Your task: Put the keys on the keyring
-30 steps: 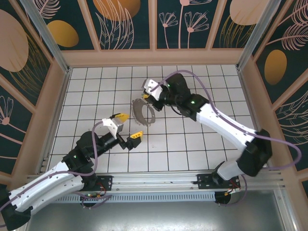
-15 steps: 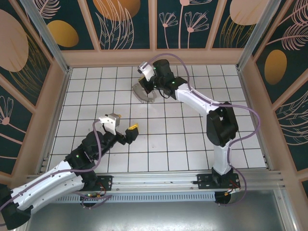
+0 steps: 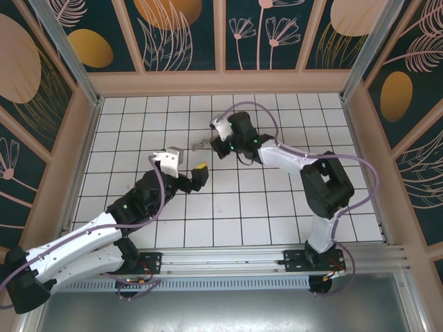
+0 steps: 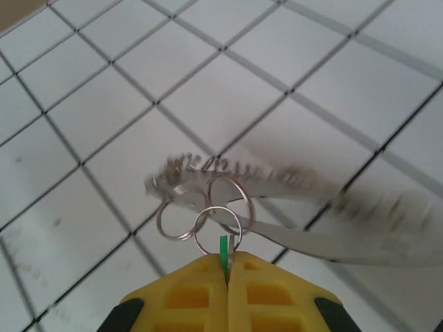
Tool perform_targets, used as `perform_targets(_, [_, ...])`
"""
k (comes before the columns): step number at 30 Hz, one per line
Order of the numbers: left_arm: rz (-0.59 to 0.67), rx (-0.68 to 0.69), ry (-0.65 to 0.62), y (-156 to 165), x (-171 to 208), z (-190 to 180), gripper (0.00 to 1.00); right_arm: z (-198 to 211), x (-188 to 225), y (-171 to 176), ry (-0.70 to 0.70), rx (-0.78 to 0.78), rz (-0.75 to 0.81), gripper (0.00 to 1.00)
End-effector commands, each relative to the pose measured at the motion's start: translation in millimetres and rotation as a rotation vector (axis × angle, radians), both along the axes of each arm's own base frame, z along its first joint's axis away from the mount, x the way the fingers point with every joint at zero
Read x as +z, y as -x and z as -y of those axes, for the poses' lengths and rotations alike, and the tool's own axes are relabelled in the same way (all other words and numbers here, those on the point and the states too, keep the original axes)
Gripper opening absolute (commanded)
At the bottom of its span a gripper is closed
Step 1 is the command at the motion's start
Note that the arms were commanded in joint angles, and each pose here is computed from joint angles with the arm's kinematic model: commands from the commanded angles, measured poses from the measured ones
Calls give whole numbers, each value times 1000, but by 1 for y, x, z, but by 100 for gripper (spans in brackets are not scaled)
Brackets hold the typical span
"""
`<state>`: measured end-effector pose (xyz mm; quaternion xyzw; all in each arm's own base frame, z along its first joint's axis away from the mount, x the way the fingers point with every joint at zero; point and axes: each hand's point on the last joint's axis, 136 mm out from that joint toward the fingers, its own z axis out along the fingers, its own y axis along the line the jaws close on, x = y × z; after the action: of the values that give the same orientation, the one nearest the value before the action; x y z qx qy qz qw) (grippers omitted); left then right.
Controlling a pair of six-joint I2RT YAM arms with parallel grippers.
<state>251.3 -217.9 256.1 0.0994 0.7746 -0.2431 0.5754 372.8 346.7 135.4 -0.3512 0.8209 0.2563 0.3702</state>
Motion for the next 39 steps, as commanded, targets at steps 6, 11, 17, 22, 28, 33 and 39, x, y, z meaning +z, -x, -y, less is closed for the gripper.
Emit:
perform_targets(6, [28,-1,-114,-16,20,12,99,33,-21,48,-105,-85,-111,0])
perform_targets(11, [46,-65,-60,-15,35,27,99,55,-59,68,-110,-165,-207,0])
perform_targets(17, [-39,13,-34,-26,12,21,99,68,-79,87,-138,-200,-250,7])
perform_targets(22, [-31,125,-70,-33,-1,-14,99,83,-38,81,-153,-236,-80,32])
perform_targets(28, [-21,367,-88,-55,-8,-90,99,119,24,74,-149,-313,157,99])
perform_targets(33, [17,496,-87,-72,-22,-121,99,157,76,62,-186,-414,332,99])
perform_targets(39, [95,737,-207,-92,-37,-180,99,261,105,30,-253,-762,529,99])
